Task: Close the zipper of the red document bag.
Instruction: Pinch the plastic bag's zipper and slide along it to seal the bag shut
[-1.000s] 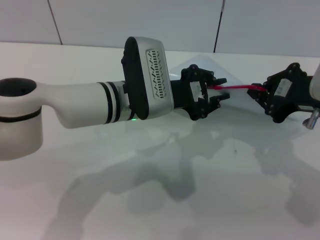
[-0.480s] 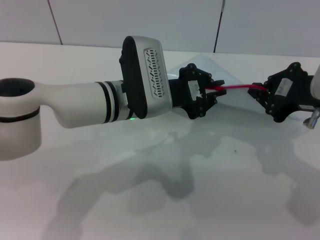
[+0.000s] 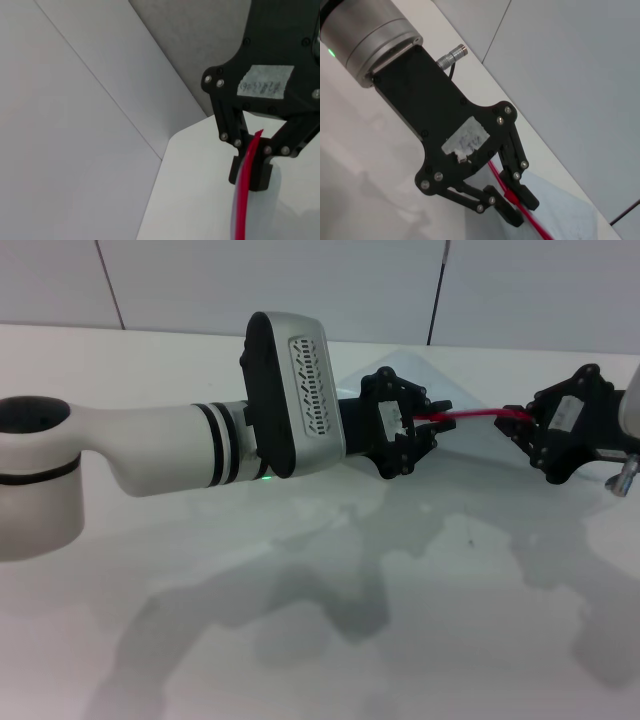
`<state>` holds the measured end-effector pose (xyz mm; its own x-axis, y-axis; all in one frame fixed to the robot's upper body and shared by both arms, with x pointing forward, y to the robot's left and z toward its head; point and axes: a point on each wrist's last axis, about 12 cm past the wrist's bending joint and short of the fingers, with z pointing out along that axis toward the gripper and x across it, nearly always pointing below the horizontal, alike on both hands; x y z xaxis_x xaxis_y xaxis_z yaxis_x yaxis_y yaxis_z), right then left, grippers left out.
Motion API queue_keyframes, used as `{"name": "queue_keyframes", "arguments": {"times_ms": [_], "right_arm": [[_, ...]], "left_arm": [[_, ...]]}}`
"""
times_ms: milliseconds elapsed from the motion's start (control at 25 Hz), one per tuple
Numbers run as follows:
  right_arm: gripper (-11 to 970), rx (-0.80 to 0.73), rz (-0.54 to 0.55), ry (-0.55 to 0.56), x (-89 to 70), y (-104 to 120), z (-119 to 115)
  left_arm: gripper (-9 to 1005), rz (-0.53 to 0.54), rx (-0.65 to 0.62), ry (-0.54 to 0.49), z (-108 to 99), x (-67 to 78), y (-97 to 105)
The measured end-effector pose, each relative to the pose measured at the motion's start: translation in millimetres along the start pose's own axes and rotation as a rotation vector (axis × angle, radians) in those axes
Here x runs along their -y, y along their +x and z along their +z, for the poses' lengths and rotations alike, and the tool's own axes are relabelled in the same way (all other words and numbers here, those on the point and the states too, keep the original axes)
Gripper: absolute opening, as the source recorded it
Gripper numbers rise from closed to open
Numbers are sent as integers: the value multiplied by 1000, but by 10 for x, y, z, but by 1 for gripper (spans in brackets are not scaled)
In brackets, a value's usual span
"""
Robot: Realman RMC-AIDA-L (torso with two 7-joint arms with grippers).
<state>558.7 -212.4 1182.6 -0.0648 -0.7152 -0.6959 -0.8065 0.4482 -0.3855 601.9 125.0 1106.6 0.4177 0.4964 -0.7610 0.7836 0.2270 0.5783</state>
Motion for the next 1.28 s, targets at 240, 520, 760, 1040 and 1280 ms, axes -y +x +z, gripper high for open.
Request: {"name": "queue_keyframes", "arguments": {"times_ms": [240, 520, 760, 1040, 1280], "right_arm": [[23, 0, 1, 0, 2, 1, 1], [21, -2, 4, 3, 8, 11, 5], [19, -4, 5, 7, 16, 23, 7], [18, -8, 11, 10, 26, 48, 8], [16, -8, 11, 13, 36, 49, 3]], "left_arm": [[141, -1, 1, 2, 1, 5, -2], [140, -7, 5, -1, -7, 6, 1], [128, -5, 5, 6, -1, 23, -2], [110, -5, 5, 6, -2, 24, 0], [95, -6, 5, 6, -3, 26, 1]]}}
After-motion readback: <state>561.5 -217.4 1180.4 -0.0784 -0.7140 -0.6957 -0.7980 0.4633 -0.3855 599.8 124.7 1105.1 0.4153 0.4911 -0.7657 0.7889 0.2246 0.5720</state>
